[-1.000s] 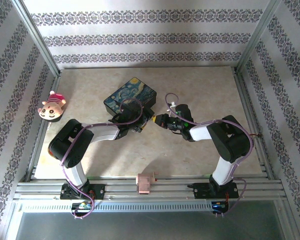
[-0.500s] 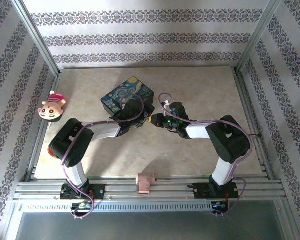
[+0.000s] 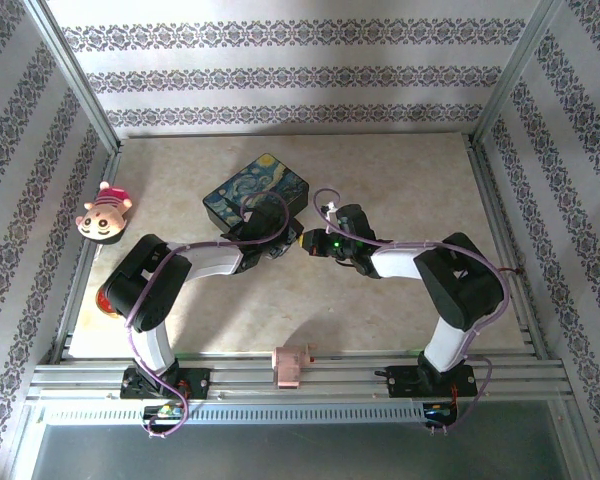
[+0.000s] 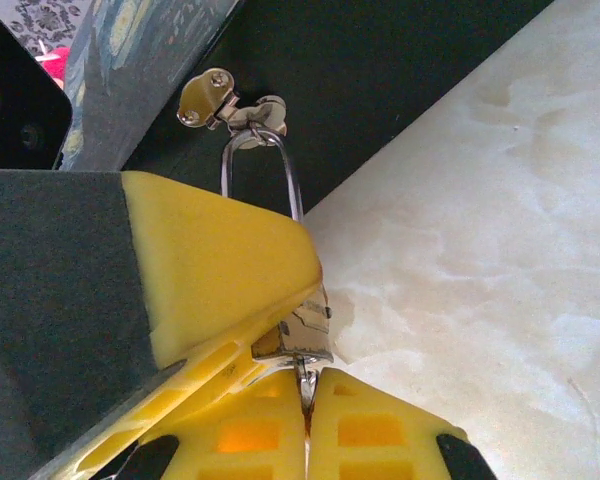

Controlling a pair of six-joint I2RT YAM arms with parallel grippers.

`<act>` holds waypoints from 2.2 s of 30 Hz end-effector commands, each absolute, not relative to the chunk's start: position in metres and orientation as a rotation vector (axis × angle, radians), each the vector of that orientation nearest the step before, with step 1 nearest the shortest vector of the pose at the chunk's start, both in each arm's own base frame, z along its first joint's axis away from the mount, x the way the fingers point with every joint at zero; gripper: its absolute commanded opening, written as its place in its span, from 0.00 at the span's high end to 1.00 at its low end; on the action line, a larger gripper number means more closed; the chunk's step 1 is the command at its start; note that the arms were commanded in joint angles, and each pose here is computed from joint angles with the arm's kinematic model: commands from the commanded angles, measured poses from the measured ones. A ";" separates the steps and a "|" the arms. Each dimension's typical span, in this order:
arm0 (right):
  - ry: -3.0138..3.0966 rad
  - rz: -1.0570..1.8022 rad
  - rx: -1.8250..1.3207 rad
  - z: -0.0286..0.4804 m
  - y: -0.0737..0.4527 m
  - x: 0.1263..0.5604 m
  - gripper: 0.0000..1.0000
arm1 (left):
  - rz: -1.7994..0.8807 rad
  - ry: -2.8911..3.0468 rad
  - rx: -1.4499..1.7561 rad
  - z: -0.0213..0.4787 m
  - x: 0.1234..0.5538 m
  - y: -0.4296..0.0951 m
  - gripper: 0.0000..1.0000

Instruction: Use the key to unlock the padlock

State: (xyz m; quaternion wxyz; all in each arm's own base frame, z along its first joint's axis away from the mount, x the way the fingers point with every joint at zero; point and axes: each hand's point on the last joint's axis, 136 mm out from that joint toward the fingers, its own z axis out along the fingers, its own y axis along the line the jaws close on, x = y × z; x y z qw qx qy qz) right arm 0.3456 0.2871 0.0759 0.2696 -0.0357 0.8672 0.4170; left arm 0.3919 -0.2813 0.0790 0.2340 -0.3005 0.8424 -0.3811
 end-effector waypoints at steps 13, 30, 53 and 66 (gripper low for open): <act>2.256 1.070 -0.150 0.123 0.265 0.315 0.67 | -1.166 2.363 -0.701 0.091 0.371 -0.303 0.87; 2.376 1.031 -0.015 0.098 0.230 0.305 0.65 | -1.171 2.589 -0.488 0.046 0.311 -0.320 0.67; 2.472 0.880 -0.229 0.063 0.243 0.310 0.56 | -0.989 2.428 -0.366 0.098 0.309 -0.276 0.01; 2.521 0.747 -0.489 0.069 0.246 0.323 0.54 | -0.329 2.261 -0.190 0.186 0.331 -0.182 0.01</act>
